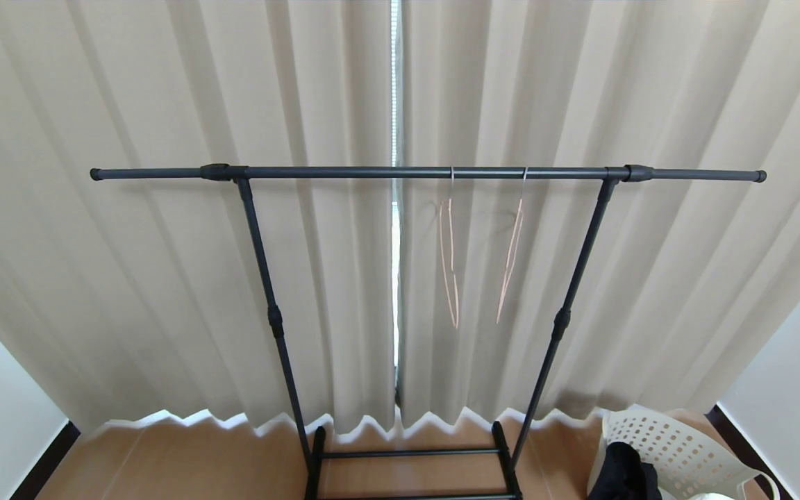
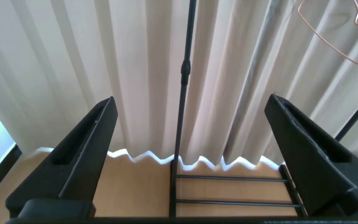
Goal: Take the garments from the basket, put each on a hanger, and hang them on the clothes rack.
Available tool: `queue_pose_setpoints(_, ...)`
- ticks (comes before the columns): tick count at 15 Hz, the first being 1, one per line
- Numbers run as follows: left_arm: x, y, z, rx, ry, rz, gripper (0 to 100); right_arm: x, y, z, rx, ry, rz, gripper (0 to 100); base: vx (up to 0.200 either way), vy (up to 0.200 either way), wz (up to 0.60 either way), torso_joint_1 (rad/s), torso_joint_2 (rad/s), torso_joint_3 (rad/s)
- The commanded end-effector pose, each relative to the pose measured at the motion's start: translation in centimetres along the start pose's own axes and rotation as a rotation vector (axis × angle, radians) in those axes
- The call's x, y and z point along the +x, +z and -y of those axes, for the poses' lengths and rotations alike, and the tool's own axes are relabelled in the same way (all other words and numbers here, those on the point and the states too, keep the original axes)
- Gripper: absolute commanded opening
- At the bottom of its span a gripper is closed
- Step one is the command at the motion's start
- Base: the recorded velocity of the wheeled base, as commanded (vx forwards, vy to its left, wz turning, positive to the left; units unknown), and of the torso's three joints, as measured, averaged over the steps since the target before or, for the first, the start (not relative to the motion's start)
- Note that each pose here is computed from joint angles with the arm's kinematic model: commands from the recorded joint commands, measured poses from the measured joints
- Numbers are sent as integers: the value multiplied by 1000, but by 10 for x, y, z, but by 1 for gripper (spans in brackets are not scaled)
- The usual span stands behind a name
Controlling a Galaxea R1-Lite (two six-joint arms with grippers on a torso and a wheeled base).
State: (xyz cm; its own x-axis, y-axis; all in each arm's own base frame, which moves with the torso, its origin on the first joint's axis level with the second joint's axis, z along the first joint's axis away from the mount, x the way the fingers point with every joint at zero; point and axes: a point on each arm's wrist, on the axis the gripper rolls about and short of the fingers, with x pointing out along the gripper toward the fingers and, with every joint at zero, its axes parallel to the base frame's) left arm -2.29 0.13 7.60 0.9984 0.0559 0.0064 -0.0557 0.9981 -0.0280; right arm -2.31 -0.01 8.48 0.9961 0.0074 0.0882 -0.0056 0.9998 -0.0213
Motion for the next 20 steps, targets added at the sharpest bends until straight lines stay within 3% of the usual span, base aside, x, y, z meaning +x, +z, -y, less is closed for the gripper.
queue_pose_setpoints(1, 0, 0, 0, 2, -1, 0, 100, 0, 0, 0, -2, 0, 1, 100, 0, 0, 0, 0, 0, 0)
queue_pose_setpoints(13, 0, 0, 0, -1, 18, 0, 100, 0, 0, 0, -3, 3, -1, 100, 0, 0, 0, 0, 0, 0)
queue_pose_setpoints(20, 0, 0, 0, 14, -21, -2, 100, 0, 0, 0, -8, 6, -4, 100, 0, 0, 0, 0, 0, 0)
